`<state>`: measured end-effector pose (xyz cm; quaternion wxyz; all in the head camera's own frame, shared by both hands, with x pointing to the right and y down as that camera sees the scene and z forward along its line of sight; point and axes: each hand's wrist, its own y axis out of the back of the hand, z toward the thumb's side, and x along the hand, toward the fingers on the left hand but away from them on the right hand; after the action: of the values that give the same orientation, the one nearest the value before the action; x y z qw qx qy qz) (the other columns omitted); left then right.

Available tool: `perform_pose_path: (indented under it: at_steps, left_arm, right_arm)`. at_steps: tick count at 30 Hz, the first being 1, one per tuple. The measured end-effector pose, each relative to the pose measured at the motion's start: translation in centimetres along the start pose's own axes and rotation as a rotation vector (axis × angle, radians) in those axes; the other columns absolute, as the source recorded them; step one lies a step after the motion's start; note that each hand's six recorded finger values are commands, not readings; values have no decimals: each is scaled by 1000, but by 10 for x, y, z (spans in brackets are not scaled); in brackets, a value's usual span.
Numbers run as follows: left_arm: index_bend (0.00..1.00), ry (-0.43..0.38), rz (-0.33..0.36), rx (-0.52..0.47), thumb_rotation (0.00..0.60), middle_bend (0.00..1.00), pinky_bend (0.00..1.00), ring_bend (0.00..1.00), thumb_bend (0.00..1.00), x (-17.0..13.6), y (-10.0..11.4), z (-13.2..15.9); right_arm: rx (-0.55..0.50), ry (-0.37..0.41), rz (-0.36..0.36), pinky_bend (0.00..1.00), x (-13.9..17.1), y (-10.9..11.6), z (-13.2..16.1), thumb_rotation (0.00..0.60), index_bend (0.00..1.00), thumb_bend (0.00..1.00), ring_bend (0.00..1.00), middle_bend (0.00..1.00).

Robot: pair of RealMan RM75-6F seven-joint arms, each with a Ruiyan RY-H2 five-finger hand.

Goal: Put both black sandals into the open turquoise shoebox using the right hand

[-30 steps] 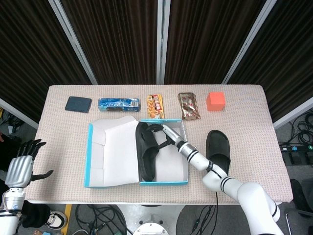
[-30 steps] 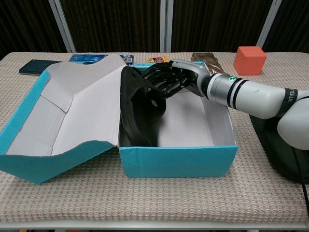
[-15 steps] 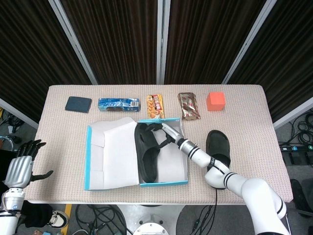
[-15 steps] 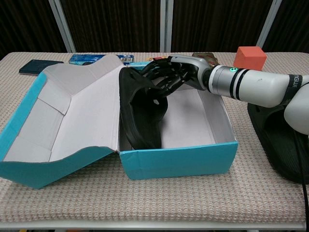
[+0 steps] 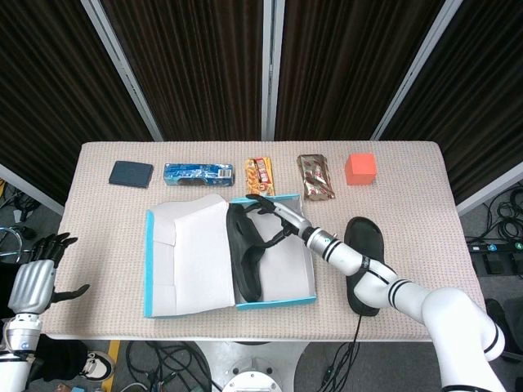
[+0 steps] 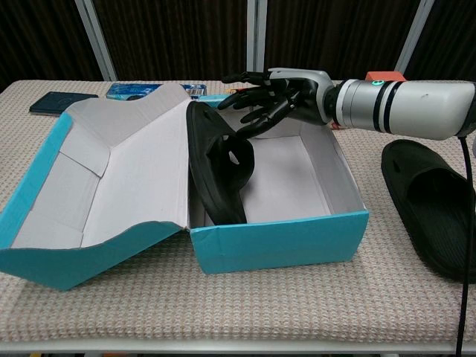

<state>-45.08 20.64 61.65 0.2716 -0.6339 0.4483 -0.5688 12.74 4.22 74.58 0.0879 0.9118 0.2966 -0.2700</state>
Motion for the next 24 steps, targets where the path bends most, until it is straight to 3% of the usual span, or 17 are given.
perform_pose_path:
  at_steps: [9,15,20,24]
  left_arm:
    - [161,-4,5,3,600,86,36,26,89,-1,2,2]
    - [161,-8,5,5,600,86,36,25,89,-2,2,3]
    - [161,-24,-4,8,600,86,36,26,89,-3,0,8]
    - [161,-40,-16,9,600,86,36,25,89,-3,-3,12]
  right_arm:
    - [-26,40,-8,129,32,21,24,600,21,0,0,181]
    - [76,50,-72,127,65,53,41,600,20,0,0,183]
    - [244,-23,-142,146,101,80,48,600,25,0,57,216]
    - [396,-152,-191,171,134,104,44,600,34,7,100,241]
